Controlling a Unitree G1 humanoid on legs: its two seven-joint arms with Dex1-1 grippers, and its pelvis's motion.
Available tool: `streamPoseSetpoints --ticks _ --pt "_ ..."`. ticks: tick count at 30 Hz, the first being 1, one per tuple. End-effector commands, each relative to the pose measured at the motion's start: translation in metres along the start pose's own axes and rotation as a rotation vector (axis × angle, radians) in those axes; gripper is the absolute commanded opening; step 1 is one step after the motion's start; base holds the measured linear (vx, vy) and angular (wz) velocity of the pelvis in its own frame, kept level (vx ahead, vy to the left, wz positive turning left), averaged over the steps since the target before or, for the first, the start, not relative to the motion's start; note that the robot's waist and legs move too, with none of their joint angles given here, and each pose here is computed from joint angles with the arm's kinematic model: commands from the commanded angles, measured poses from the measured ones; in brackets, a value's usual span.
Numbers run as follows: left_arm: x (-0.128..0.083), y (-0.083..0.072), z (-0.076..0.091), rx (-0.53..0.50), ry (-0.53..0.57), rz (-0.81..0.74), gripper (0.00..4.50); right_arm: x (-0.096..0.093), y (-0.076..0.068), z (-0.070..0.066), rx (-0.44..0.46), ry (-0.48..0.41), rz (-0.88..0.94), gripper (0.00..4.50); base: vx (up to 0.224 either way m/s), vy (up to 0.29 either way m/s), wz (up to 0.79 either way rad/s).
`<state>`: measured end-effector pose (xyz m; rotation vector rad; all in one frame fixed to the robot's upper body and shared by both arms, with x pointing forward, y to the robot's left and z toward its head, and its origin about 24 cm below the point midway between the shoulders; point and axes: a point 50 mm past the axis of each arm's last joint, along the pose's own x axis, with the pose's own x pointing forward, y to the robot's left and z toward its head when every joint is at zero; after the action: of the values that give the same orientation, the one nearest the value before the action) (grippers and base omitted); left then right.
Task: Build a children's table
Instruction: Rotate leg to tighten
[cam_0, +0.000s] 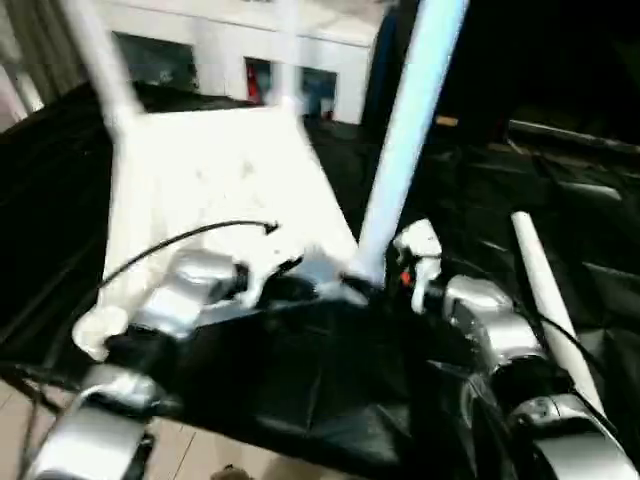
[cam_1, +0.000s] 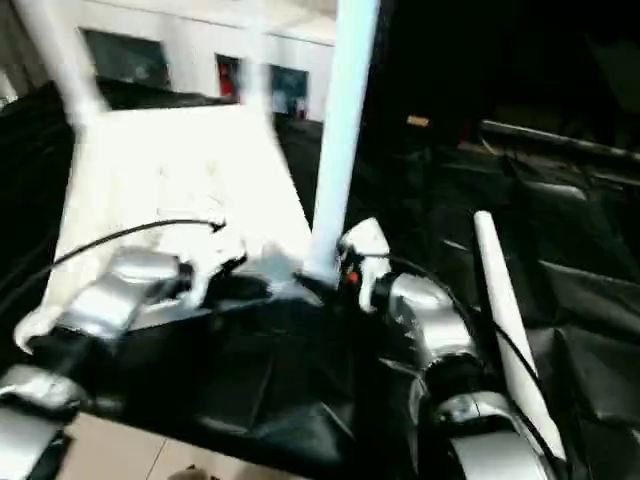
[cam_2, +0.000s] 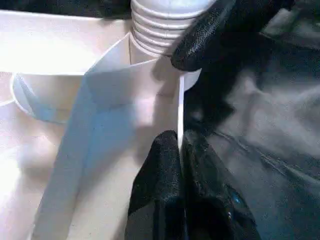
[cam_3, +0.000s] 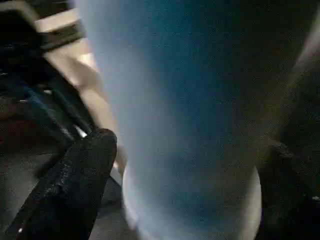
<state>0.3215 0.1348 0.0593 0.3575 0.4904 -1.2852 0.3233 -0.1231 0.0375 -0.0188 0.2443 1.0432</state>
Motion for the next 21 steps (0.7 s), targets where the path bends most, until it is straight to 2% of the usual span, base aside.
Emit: streamPoseSetpoints --ticks 1,6,7,10,13,16,19,21 --pt "0.001 -0.005 0.011 0.027 -0.094 -0.062 0.0 -0.006 -0.002 0.003 -0.021 0.008 0.035 3.74 0.0 0.0 0.0" --pt "-0.004 -0.005 0.009 0.026 -0.088 -0.063 0.0 -0.005 0.002 0.001 -0.031 0.03 0.075 3.61 0.0 0.0 0.0" --pt "-0.004 -0.004 0.009 0.025 -0.087 -0.062 0.0 -0.005 0.002 0.001 -0.03 0.03 0.078 3.31 0.0 0.0 0.0" --pt "-0.005 -0.004 0.008 0.025 -0.085 -0.058 0.0 -0.003 0.004 -0.001 -0.026 0.035 0.091 3.2 0.0 0.0 0.0" --pt "-0.004 -0.005 0.008 0.024 -0.085 -0.061 0.0 -0.002 0.005 -0.003 -0.02 0.04 0.092 2.86 0.0 0.0 0.0" --pt "-0.002 -0.002 0.008 0.019 -0.078 -0.019 0.0 0.0 0.003 -0.007 0.007 0.046 0.023 2.78 0.0 0.0 0.0" --pt "0.004 0.004 0.011 0.001 -0.068 0.067 0.0 0.003 -0.004 -0.016 0.067 0.065 -0.138 2.76 0.0 0.0 0.0" --pt "0.016 0.012 0.016 -0.031 -0.062 0.191 0.0 0.01 -0.011 -0.025 0.169 0.072 -0.366 2.75 0.0 0.0 0.0"
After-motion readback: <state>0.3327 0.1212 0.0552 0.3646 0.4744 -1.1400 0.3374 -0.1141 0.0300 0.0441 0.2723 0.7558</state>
